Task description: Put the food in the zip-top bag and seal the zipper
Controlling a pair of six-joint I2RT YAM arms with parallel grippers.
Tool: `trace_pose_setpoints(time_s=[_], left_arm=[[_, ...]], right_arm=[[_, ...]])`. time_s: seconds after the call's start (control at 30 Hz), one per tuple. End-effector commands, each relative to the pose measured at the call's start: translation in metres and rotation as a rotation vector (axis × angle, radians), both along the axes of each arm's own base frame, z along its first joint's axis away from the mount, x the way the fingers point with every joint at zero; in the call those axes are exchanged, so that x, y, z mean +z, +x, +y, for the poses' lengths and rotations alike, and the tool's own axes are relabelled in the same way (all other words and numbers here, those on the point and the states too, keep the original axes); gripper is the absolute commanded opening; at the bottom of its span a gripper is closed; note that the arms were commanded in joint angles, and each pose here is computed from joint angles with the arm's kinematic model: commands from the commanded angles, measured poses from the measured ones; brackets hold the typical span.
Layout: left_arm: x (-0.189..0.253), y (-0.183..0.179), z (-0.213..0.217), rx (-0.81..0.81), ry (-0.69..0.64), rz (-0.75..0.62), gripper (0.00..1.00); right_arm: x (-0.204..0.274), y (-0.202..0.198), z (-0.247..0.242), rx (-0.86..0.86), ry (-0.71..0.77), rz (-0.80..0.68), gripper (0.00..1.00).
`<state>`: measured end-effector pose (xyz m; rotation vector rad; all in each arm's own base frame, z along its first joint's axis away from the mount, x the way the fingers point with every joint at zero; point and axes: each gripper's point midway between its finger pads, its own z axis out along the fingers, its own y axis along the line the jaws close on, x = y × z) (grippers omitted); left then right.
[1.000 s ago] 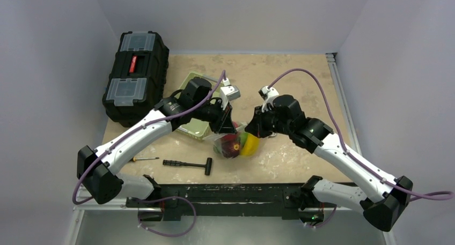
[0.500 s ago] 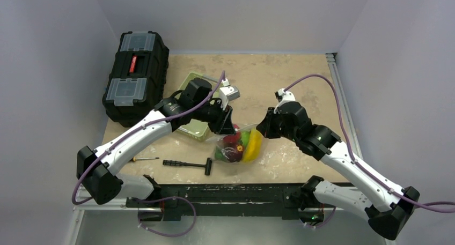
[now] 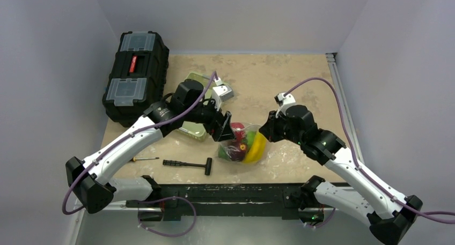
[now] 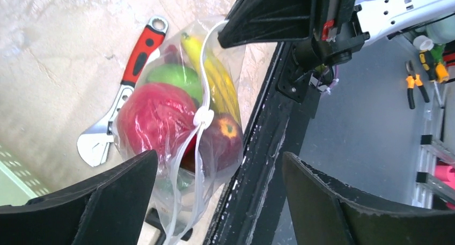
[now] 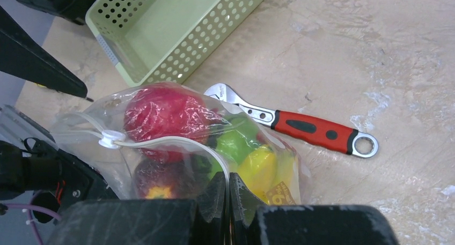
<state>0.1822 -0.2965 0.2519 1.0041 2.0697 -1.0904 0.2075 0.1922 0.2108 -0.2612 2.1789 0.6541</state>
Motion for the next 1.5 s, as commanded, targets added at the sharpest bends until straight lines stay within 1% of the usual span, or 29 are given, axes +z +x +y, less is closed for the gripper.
trace_pose_setpoints(time_s=[0.0,0.1,0.2,0.23,0.37,0.57,0.6,0.67,0.7,0.8,0.87,0.97,1.07,1.17,1.23,1.27,1.3,1.33,1.47], left_arm=[[0.031,0.006,-0.02,-0.054,-0.054,-0.174,0.86],[0.024,0.003,-0.027,-0.076,-0.001,-0.253,0.85],[0.019,0.009,-0.03,-0.063,0.037,-0.28,0.79],[0.016,0.013,-0.03,-0.068,0.061,-0.319,0.78],[0.008,0.022,-0.031,-0.071,0.127,-0.404,0.76],[-0.001,0.032,-0.034,-0.093,0.18,-0.432,0.75],[-0.003,0.031,-0.035,-0.104,0.185,-0.426,0.74],[-0.005,0.028,-0.037,-0.132,0.193,-0.412,0.65],[-0.007,0.027,-0.037,-0.142,0.197,-0.403,0.58],[-0.012,0.023,-0.034,-0.157,0.213,-0.391,0.42],[-0.012,0.021,-0.031,-0.161,0.211,-0.394,0.37],[-0.011,0.017,-0.03,-0.172,0.198,-0.396,0.34],[-0.01,0.015,-0.031,-0.181,0.197,-0.391,0.28],[-0.011,0.014,-0.029,-0.186,0.21,-0.382,0.18],[-0.011,0.014,-0.027,-0.183,0.22,-0.379,0.04],[-0.011,0.014,-0.027,-0.182,0.22,-0.373,0.0],[-0.008,0.012,-0.028,-0.183,0.212,-0.369,0.0],[-0.005,0.01,-0.029,-0.191,0.198,-0.364,0.0],[0.013,-0.006,-0.039,-0.249,0.092,-0.348,0.0]], right_arm=[[0.018,0.003,0.009,0.054,0.022,-0.054,0.0],[0.019,0.002,0.012,0.069,0.032,-0.053,0.0],[0.02,0.001,0.012,0.08,0.031,-0.056,0.0],[0.021,0.001,0.012,0.08,0.032,-0.057,0.0],[0.021,-0.001,0.013,0.096,0.03,-0.057,0.0],[0.023,-0.002,0.013,0.1,0.031,-0.062,0.0],[0.024,-0.002,0.013,0.098,0.031,-0.064,0.0],[0.024,-0.001,0.011,0.092,0.028,-0.067,0.0],[0.025,-0.001,0.01,0.089,0.027,-0.07,0.0],[0.027,-0.001,0.006,0.074,0.024,-0.079,0.0],[0.029,-0.002,0.005,0.071,0.027,-0.086,0.0],[0.03,-0.004,0.005,0.076,0.031,-0.088,0.0],[0.029,-0.005,0.004,0.078,0.029,-0.087,0.0],[0.032,-0.005,0.003,0.079,0.025,-0.098,0.0],[0.033,-0.006,0.003,0.091,0.022,-0.108,0.0],[0.035,-0.007,0.005,0.118,0.019,-0.119,0.0],[0.036,-0.009,0.009,0.155,0.016,-0.126,0.04],[0.037,-0.012,0.013,0.195,0.016,-0.133,0.11],[0.043,-0.021,0.034,0.367,0.031,-0.165,0.34]])
